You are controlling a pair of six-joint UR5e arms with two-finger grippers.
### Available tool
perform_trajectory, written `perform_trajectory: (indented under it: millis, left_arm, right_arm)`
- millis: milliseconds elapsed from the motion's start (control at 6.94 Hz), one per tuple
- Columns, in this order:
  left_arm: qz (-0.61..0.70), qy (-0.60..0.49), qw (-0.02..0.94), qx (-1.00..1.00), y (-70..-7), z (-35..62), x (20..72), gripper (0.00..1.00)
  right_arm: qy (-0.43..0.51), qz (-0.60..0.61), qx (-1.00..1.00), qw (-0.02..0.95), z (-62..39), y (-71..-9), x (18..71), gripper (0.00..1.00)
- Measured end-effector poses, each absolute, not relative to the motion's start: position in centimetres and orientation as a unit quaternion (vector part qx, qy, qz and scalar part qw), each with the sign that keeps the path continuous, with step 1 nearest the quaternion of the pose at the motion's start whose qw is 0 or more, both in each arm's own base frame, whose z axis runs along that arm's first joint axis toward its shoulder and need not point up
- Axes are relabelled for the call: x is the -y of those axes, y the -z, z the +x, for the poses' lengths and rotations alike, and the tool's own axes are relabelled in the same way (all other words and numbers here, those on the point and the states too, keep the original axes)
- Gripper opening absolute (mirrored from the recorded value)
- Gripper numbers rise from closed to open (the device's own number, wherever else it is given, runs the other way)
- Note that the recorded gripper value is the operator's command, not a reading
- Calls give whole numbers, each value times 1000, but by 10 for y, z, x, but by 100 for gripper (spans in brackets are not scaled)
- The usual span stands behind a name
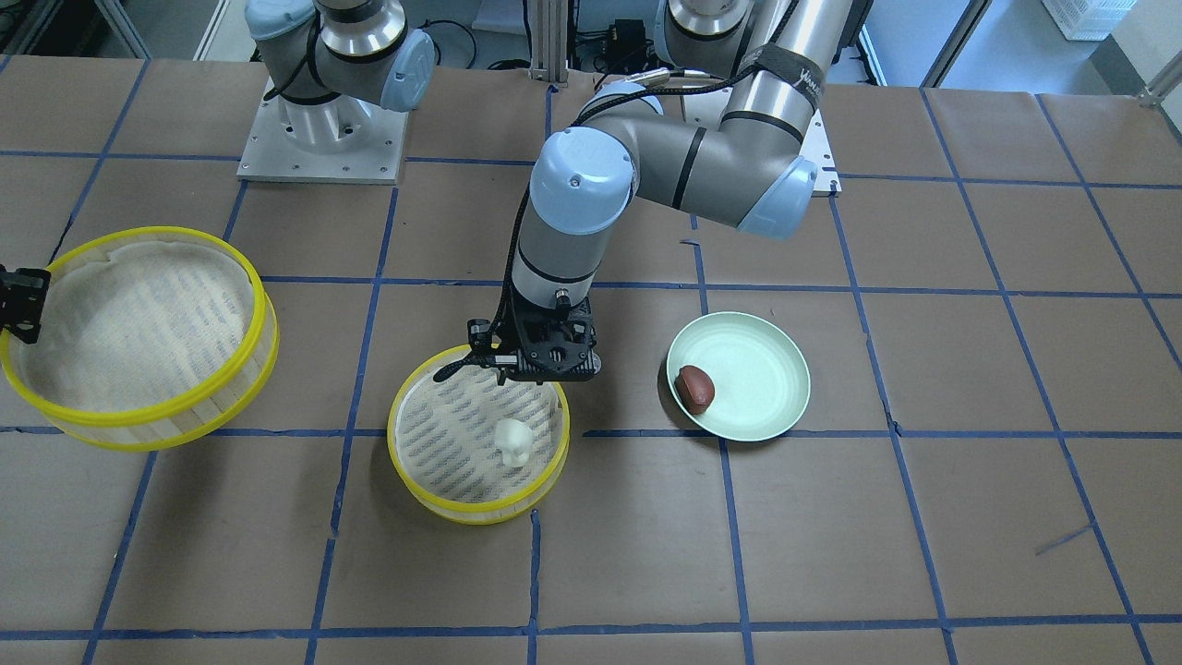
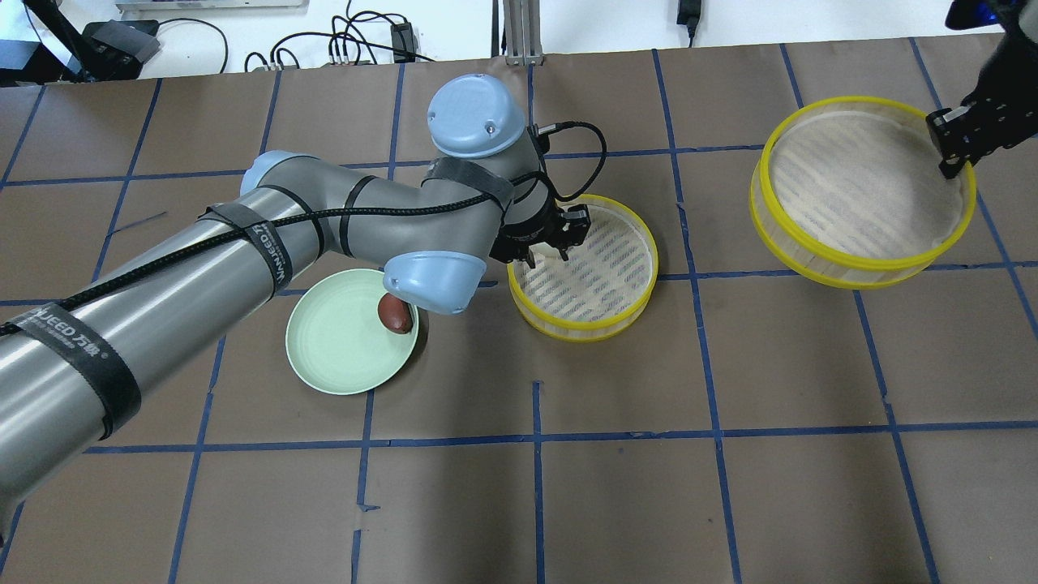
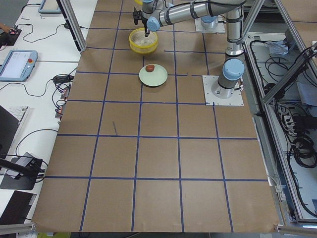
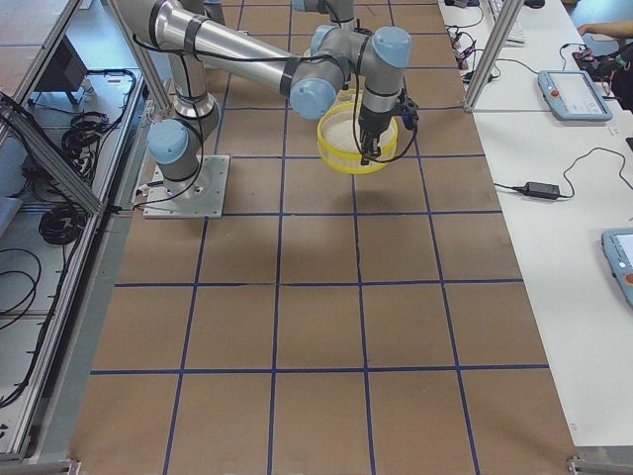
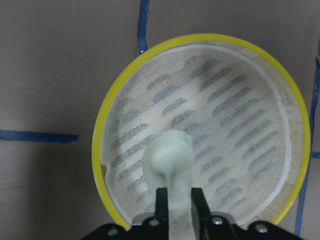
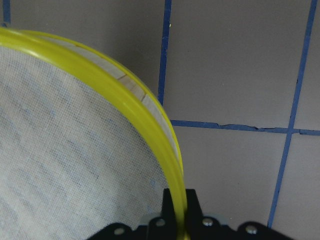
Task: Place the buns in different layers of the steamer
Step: 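Carry the white bun to the lower steamer tier and release it with the left gripper, then return left gripper to bowl while right gripper sets top tier back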
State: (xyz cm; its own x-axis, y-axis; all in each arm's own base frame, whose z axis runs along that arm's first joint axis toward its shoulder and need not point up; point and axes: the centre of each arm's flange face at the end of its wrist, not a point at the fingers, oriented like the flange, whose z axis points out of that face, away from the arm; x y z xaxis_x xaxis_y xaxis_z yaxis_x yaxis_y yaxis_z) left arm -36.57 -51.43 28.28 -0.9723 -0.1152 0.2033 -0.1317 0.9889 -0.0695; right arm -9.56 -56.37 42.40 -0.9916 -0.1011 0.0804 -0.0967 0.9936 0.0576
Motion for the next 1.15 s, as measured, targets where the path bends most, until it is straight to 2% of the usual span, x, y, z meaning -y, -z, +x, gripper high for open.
perform_trajectory:
  millis: [432, 721, 1153]
  left_arm:
    - [21, -76, 68, 995, -310, -330, 529, 100]
    - [-28, -60, 37, 997, -315, -241, 556, 100]
    - [-42, 8, 19, 999, -252, -165, 545, 100]
  right_arm:
    - [24, 29, 999, 32, -78, -426, 564, 9]
    - [20, -3, 1000, 17, -13, -421, 570, 9]
    - [15, -52, 999, 2, 104, -406, 573, 9]
